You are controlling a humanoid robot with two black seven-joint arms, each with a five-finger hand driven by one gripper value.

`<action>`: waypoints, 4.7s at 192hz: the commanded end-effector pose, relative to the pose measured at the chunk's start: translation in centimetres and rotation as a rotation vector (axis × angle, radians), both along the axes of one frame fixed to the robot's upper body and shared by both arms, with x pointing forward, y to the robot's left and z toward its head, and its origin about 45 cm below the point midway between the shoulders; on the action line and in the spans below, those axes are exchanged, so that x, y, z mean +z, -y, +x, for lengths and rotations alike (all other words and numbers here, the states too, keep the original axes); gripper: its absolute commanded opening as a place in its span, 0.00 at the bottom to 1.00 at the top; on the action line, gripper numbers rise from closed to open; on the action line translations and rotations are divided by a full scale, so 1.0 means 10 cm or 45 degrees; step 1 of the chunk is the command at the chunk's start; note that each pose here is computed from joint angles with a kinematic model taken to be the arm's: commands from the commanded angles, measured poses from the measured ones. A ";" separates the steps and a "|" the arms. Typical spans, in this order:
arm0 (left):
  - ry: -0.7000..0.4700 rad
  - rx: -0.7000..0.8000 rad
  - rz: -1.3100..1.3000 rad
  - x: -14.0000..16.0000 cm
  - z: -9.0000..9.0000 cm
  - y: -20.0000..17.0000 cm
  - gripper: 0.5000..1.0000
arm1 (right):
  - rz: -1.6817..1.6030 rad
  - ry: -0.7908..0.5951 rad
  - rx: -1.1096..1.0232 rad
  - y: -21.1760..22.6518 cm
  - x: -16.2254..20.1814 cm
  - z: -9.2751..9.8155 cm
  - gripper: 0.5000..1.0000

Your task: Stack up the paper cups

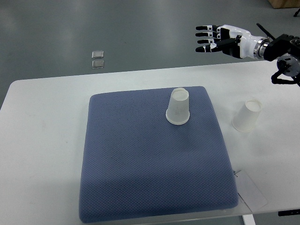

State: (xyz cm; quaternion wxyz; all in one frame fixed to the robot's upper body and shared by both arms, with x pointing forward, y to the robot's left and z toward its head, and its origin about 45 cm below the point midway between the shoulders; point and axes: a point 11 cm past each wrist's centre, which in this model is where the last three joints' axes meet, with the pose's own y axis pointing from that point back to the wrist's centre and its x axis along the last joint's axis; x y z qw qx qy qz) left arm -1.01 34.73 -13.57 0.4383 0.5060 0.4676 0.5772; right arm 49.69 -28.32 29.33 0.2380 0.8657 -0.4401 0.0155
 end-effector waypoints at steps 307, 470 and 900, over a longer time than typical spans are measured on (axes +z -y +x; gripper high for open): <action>0.000 0.000 0.000 0.00 0.00 0.00 1.00 | -1.523 -0.104 0.480 0.56 0.96 -0.81 0.85; -0.001 0.001 0.000 0.00 0.00 0.00 1.00 | -1.429 -0.153 0.336 0.77 -0.11 -0.82 0.84; 0.001 0.000 0.000 0.00 0.00 0.00 1.00 | -1.376 -0.142 0.356 0.64 -0.80 -0.89 0.66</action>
